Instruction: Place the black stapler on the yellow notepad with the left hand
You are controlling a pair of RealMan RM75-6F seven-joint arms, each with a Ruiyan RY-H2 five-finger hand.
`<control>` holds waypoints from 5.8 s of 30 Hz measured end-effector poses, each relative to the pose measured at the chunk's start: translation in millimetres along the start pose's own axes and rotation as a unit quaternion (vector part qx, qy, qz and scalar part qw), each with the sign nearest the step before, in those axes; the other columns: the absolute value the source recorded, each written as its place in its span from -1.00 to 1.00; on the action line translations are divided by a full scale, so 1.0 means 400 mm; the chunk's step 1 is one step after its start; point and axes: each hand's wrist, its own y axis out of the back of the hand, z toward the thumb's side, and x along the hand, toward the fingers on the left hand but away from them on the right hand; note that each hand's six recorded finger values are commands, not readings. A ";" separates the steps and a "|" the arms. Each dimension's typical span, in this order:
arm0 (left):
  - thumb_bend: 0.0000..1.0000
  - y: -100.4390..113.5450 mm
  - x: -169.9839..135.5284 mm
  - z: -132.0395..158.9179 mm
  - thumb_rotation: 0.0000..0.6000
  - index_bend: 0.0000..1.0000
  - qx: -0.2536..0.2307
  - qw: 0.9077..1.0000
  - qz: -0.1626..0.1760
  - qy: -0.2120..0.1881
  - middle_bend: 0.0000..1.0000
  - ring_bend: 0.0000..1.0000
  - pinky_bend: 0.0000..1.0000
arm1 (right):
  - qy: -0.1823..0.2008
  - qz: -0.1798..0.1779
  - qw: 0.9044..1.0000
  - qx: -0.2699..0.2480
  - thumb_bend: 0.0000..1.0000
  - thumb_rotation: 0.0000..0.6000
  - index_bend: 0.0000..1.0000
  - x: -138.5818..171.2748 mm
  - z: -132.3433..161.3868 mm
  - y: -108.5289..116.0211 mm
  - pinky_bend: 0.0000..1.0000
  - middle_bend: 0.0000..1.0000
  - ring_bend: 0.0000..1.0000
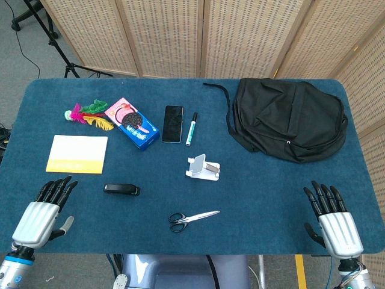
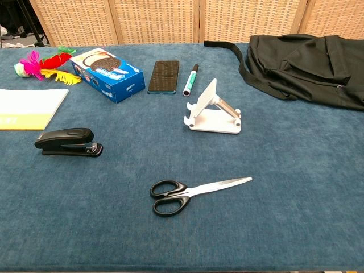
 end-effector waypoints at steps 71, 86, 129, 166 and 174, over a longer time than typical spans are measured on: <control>-0.22 -0.156 0.315 0.089 1.00 -0.63 -0.036 0.992 -0.115 -0.030 -1.00 -0.97 -0.85 | -0.003 0.014 1.000 0.003 -0.33 1.00 -0.87 -0.005 -0.001 -0.012 -0.94 -1.00 -1.00; -0.14 -0.210 0.338 0.107 1.00 -0.51 -0.028 0.990 -0.133 -0.027 -0.98 -0.90 -0.85 | -0.003 0.005 1.000 0.000 -0.33 1.00 -0.87 -0.004 -0.003 -0.002 -0.95 -1.00 -1.00; 0.17 -0.153 0.389 0.050 1.00 -0.06 0.028 0.998 -0.058 0.002 -0.63 -0.60 -0.62 | -0.007 0.002 1.000 -0.006 -0.33 1.00 -0.87 -0.004 -0.007 0.005 -0.95 -1.00 -1.00; 0.17 -0.151 0.483 -0.268 1.00 -0.05 0.084 0.990 -0.024 0.107 -0.63 -0.60 -0.62 | -0.005 0.014 1.000 0.009 -0.33 1.00 -0.87 -0.007 0.005 -0.017 -0.97 -1.00 -1.00; 0.14 -0.194 0.484 -0.262 1.00 -0.06 0.083 0.991 -0.033 0.102 -0.63 -0.60 -0.62 | -0.006 0.014 1.000 0.011 -0.33 1.00 -0.87 -0.008 0.004 -0.018 -0.99 -1.00 -1.00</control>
